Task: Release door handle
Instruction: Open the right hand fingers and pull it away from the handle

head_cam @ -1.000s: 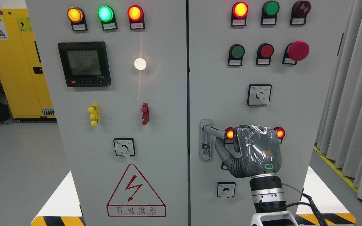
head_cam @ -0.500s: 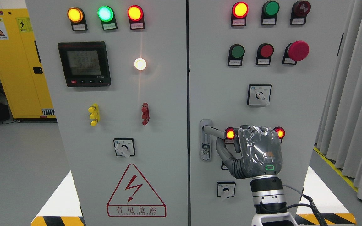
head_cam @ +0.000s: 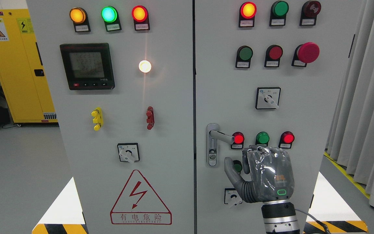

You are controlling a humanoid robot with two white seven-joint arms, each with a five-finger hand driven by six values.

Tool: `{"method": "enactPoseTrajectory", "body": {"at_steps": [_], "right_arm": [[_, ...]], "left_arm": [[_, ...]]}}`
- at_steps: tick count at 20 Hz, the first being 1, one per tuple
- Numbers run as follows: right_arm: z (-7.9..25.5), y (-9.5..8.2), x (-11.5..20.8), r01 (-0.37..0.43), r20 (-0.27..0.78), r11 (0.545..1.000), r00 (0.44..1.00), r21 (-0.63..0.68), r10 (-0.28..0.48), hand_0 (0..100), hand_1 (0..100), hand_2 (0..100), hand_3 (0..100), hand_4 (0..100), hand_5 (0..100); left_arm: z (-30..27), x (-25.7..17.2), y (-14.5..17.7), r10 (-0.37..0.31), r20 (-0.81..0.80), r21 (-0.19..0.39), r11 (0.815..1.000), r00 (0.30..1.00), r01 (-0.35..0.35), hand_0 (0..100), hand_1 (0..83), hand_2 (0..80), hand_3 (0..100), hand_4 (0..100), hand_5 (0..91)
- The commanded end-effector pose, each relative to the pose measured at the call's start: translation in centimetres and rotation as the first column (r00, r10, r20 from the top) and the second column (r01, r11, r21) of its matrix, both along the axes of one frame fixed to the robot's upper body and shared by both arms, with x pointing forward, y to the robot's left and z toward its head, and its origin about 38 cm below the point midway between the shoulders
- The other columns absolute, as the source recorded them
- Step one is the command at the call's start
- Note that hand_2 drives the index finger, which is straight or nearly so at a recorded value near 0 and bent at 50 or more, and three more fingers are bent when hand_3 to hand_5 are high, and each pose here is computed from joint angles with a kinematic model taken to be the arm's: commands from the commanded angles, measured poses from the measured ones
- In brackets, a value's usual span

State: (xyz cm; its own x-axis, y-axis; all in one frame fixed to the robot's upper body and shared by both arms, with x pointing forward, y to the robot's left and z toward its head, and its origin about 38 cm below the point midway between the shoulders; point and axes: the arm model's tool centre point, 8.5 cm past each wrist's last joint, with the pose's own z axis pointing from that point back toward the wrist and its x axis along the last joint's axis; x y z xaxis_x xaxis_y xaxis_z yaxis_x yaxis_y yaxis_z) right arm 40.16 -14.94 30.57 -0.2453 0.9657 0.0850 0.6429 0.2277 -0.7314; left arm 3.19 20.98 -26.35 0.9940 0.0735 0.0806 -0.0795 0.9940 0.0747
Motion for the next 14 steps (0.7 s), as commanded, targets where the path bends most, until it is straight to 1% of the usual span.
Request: {"method": "enactPoseTrajectory", "body": {"at_steps": [1, 2, 3, 4, 5, 6, 7, 8, 10, 11, 12, 14], "right_arm": [[0.7, -3.1, -2.6, 0.043, 0.060, 0.999, 0.997, 0.008, -0.044, 49, 45, 56, 81, 77, 60], [0.7, -3.7, -2.9, 0.045, 0.067, 0.999, 0.997, 0.001, -0.045, 48, 45, 46, 66, 63, 40], [0.7, -4.1, -3.1, 0.046, 0.071, 0.999, 0.996, -0.005, -0.046, 48, 45, 39, 54, 56, 30], [0.6, -4.5, -3.2, 0.049, 0.077, 0.999, 0.996, -0.013, -0.047, 48, 45, 38, 53, 55, 30], [0.6, -4.9, -3.3, 0.051, 0.081, 0.999, 0.995, -0.019, -0.050, 48, 45, 33, 44, 47, 24], [0.6, -5.3, -3.5, 0.053, 0.091, 0.998, 0.995, -0.021, -0.051, 47, 45, 22, 29, 31, 10], [0.6, -5.5, -3.6, 0.045, 0.101, 0.999, 0.994, -0.022, -0.043, 47, 45, 21, 28, 29, 8], [0.7, -5.7, -3.7, 0.026, 0.116, 1.000, 0.993, -0.010, -0.024, 46, 45, 12, 16, 17, 0], [0.4, -6.0, -4.0, -0.010, 0.129, 1.000, 0.992, 0.026, 0.006, 46, 45, 12, 16, 17, 0], [0.4, -6.0, -4.0, -0.018, 0.131, 0.999, 0.991, 0.035, 0.013, 46, 45, 7, 9, 11, 0], [0.5, -6.0, -4.1, -0.021, 0.137, 0.999, 0.990, 0.037, 0.016, 48, 41, 0, 0, 0, 0], [0.4, -5.9, -4.1, -0.026, 0.137, 0.999, 0.990, 0.038, 0.021, 50, 39, 0, 0, 0, 0]], "left_arm": [[0.0, 0.4, 0.0, 0.000, 0.012, -0.001, 1.000, 1.000, 0.000, 12, 55.6, 0.0, 0, 0, 0.0], [0.0, 0.4, 0.0, 0.000, 0.012, -0.001, 1.000, 1.000, 0.000, 12, 55.6, 0.0, 0, 0, 0.0], [0.0, 0.4, 0.0, 0.000, 0.012, -0.001, 1.000, 1.000, 0.000, 12, 55.6, 0.0, 0, 0, 0.0], [0.0, 0.4, 0.0, 0.000, 0.012, -0.001, 1.000, 1.000, 0.000, 12, 55.6, 0.0, 0, 0, 0.0], [0.0, 0.4, 0.0, 0.000, 0.012, -0.001, 1.000, 1.000, 0.000, 12, 55.6, 0.0, 0, 0, 0.0], [0.0, 0.4, 0.0, 0.000, 0.012, -0.001, 1.000, 1.000, 0.000, 12, 55.6, 0.0, 0, 0, 0.0], [0.0, 0.4, 0.0, 0.000, 0.012, -0.001, 1.000, 1.000, 0.000, 12, 55.6, 0.0, 0, 0, 0.0], [0.0, 0.4, 0.0, 0.000, 0.012, -0.001, 1.000, 1.000, 0.000, 12, 55.6, 0.0, 0, 0, 0.0], [0.0, 0.4, 0.0, 0.000, 0.012, -0.001, 1.000, 1.000, 0.000, 12, 55.6, 0.0, 0, 0, 0.0], [0.0, 0.4, 0.0, 0.000, 0.012, -0.001, 1.000, 1.000, 0.000, 12, 55.6, 0.0, 0, 0, 0.0], [0.0, 0.4, 0.0, 0.000, 0.012, -0.001, 1.000, 1.000, 0.000, 12, 55.6, 0.0, 0, 0, 0.0], [0.0, 0.4, 0.0, 0.000, 0.012, -0.001, 1.000, 1.000, 0.000, 12, 55.6, 0.0, 0, 0, 0.0]]}}
